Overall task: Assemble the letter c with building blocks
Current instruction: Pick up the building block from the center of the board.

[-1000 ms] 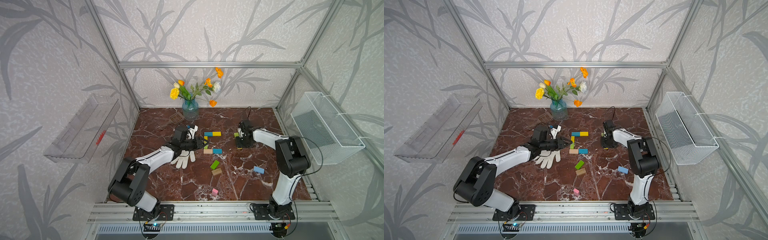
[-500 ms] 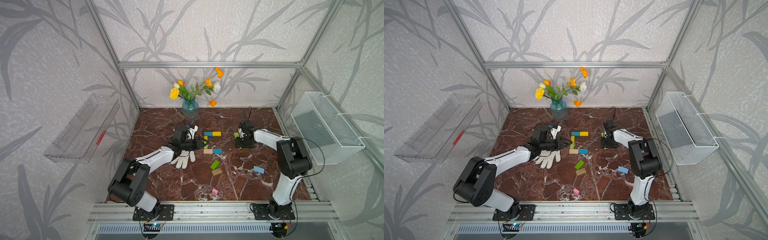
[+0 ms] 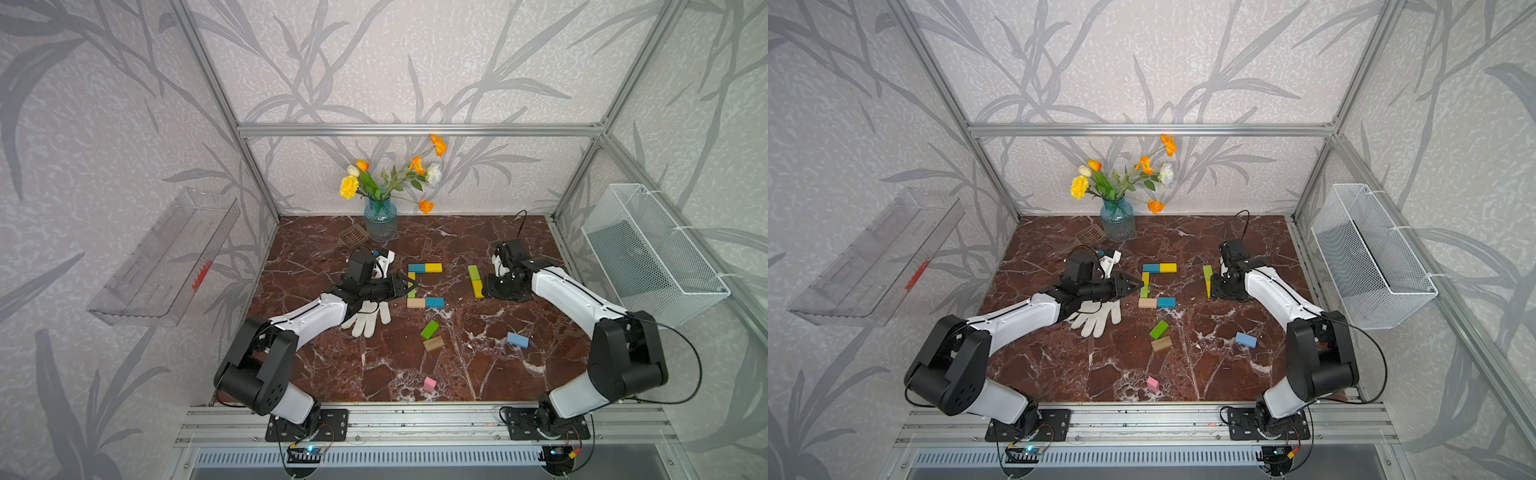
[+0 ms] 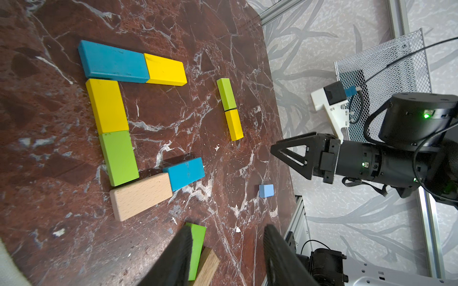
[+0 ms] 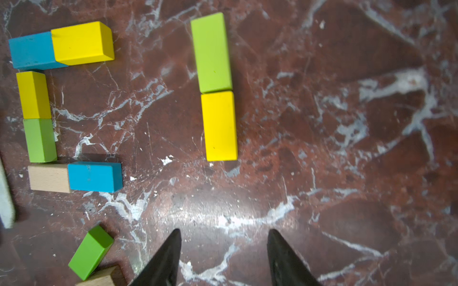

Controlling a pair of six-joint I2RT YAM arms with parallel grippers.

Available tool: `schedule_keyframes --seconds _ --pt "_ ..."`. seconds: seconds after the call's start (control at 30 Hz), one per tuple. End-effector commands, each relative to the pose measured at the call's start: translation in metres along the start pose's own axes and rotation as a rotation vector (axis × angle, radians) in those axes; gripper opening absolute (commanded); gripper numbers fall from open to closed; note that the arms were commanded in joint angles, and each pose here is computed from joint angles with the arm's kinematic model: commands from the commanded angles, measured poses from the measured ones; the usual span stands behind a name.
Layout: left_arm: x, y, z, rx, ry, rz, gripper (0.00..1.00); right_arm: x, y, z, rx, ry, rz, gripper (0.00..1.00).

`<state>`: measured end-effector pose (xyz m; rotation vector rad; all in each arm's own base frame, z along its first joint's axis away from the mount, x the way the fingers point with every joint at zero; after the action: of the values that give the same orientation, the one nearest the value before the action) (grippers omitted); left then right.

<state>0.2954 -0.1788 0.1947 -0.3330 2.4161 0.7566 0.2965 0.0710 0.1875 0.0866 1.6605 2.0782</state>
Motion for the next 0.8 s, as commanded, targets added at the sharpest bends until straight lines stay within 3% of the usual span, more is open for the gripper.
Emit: schedule_keyframes --seconds 0.0,0.23,0.4,0.53,0.67,0.77 --pt "-0.003 0.007 -0.004 -0.001 -0.016 -0.029 0.48 0.014 0.014 -0.027 0.021 -0.186 0.081 0.55" --pt "-0.003 0.009 -0.006 0.007 -0.025 -0.044 0.48 0.036 0.037 -0.081 -0.007 -0.514 0.139 0.6" --pt "-0.002 0.01 -0.007 0.014 -0.031 -0.054 0.48 0.058 0.042 -0.103 0.006 -0.671 0.157 0.6" --pt "-0.002 0.011 -0.008 0.025 -0.038 -0.061 0.48 0.077 0.037 -0.111 0.004 -0.804 0.158 0.61" --pt "-0.002 0.014 -0.009 0.031 -0.046 -0.074 0.48 0.093 0.025 -0.117 -0.017 -0.944 0.14 0.72" --pt "-0.001 0.015 -0.009 0.034 -0.046 -0.081 0.48 0.1 0.016 -0.121 -0.031 -1.033 0.124 0.73"
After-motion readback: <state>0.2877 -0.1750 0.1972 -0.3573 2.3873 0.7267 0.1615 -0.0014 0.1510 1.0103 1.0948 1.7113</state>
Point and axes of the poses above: each gripper's point midway between its finger pads, its own y axis back along the fingers, its own z axis along the line the jaws close on, x = y × z, the point moved 10 cm from there along y, back along the fingers, and after that the axes turned 14 degrees about -y, right-handed, at the moved point
